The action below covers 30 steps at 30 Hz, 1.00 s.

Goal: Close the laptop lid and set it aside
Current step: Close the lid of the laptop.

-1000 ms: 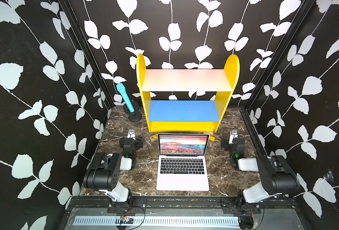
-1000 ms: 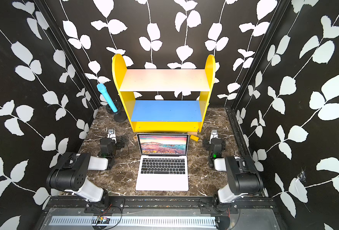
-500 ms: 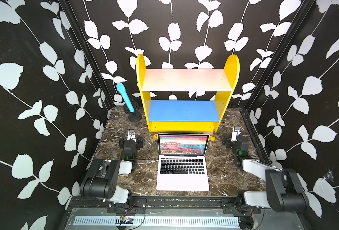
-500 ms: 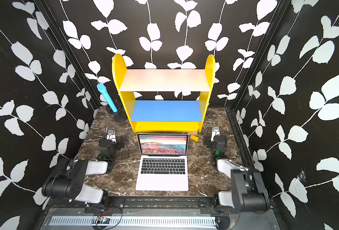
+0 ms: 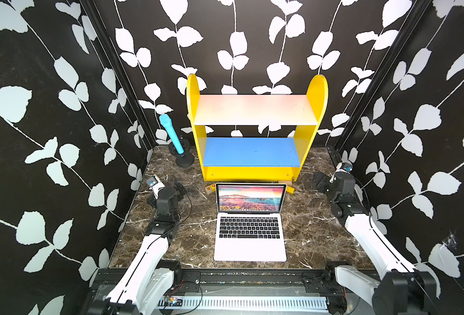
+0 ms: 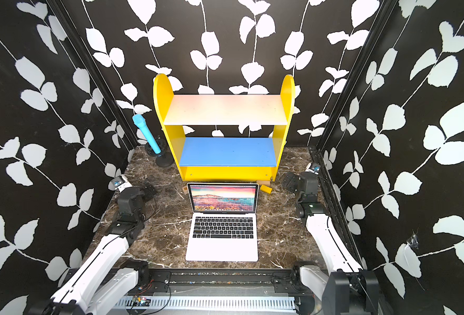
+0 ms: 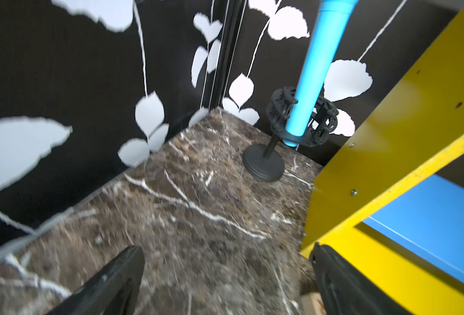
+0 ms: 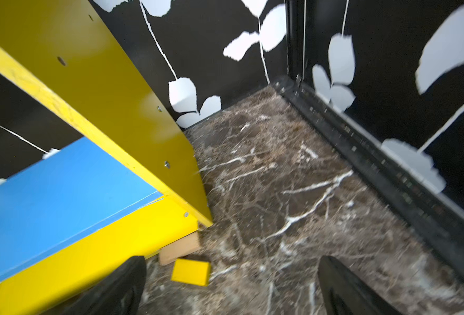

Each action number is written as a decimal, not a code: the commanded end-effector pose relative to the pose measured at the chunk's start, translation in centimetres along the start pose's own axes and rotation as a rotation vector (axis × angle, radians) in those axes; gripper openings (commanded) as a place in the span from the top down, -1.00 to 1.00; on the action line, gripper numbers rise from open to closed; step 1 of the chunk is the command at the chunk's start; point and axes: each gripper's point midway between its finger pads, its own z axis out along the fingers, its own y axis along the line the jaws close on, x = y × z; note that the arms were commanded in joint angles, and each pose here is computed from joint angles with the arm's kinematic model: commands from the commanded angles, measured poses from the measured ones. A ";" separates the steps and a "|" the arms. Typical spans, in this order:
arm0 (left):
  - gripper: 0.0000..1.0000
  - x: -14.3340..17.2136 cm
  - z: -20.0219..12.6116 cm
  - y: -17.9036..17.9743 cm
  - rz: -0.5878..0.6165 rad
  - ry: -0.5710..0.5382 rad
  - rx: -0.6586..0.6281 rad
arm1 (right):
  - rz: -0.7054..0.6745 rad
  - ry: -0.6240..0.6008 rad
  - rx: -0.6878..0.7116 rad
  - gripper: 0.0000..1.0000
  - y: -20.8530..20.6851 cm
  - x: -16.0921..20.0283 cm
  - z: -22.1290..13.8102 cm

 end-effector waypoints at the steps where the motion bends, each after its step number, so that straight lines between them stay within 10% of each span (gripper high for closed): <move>1: -0.97 2.5 -1.3 -0.9 -0.129 0.155 0.078 | 0.099 0.100 -0.140 -1.00 2.3 1.5 -0.9; 30: -0.96 4.0 -6.4 -7.7 -0.203 0.435 0.464 | -0.131 0.277 -0.446 -0.61 19.0 3.1 -4.3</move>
